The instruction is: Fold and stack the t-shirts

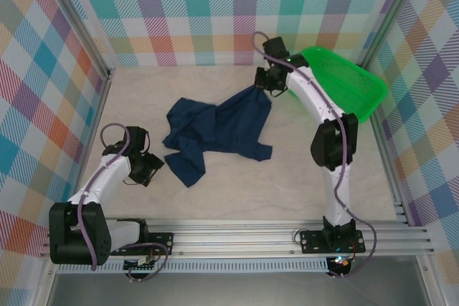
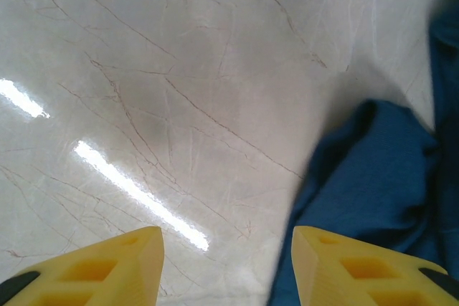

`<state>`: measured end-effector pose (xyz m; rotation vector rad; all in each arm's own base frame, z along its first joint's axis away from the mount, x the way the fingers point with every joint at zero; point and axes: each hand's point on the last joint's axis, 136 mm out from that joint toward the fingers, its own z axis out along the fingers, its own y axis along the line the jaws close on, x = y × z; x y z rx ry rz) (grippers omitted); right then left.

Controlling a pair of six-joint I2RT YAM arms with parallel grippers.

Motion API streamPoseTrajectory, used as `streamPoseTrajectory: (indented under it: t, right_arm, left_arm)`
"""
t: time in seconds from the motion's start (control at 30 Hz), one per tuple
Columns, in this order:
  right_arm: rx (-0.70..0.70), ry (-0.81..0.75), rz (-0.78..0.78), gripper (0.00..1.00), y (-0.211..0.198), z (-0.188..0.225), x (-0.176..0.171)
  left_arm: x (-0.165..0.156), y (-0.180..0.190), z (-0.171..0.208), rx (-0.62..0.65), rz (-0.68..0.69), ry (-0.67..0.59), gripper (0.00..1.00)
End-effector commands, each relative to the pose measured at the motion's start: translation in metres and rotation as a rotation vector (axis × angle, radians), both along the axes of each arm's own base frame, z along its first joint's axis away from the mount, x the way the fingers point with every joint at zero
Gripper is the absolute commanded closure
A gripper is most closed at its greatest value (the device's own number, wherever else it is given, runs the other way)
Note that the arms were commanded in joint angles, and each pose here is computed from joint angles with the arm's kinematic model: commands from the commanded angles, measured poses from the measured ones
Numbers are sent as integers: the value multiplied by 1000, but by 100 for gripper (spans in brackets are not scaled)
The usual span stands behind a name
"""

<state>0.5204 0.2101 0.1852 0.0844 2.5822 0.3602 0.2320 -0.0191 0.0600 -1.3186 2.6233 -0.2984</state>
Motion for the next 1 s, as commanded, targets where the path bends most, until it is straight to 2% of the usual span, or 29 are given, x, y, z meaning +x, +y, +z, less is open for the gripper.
streamPoseTrajectory:
  t: [0.0, 0.13, 0.3, 0.5, 0.7, 0.83, 0.9, 0.97]
  right_arm:
    - [17, 55, -45, 100, -6, -10, 16]
    - [31, 39, -19, 100, 2, -2, 26]
    - [32, 44, -12, 100, -2, 4, 12]
    - [21, 65, 3, 100, -10, 3, -14]
    - [36, 69, 7, 100, -16, 5, -36]
    - [47, 78, 14, 100, -17, 7, -48]
    - [51, 77, 14, 100, -19, 8, -52]
    - [53, 74, 14, 100, -19, 11, -55]
  left_arm:
    - [3, -4, 10, -28, -21, -36, 51]
    - [23, -31, 13, -149, -95, -133, 48]
    - [42, -73, 11, -199, -292, -162, 44]
    - [63, -118, -1, -192, -399, -150, 43]
    - [90, -118, -12, -65, -428, -136, 43]
    - [99, -128, -30, -83, -477, -87, 50]
    - [101, -136, -37, -103, -490, -81, 58]
    - [107, -143, -37, -134, -481, -109, 71]
